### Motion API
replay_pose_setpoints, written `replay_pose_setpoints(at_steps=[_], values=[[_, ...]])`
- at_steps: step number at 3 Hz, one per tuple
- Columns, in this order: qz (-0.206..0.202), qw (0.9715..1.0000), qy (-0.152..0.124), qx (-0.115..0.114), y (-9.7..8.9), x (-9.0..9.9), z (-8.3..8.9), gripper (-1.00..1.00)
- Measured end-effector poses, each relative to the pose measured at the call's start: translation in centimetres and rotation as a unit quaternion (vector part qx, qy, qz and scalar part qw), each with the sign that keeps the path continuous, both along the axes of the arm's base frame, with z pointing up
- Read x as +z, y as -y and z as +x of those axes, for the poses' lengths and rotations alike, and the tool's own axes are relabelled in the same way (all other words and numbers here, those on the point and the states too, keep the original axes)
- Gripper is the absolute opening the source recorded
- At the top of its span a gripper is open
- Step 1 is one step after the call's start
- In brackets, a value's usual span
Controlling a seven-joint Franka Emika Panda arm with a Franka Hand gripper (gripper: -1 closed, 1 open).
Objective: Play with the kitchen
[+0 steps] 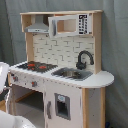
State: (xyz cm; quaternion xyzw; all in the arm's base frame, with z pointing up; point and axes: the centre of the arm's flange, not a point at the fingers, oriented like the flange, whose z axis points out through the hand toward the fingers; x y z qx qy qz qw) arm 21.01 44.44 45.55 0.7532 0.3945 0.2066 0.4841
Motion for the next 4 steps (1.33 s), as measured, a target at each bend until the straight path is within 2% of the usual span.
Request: replay_pose_setpoints(at_steps=[1, 2, 3, 4], values=[[0.013, 0.9980, -0.061, -0.006, 1.7, -1.2, 1.8, 1.00], [0.033, 0.9920, -0.122, -0.001, 2.7, -2.7, 3.3, 1.00], [0.052, 0.9830, -0.176, 0.013, 3.2, -3.8, 4.8, 1.00], [0.070, 0.9712, -0.225, 0.035, 3.6, -4.4, 6.7, 1.00]])
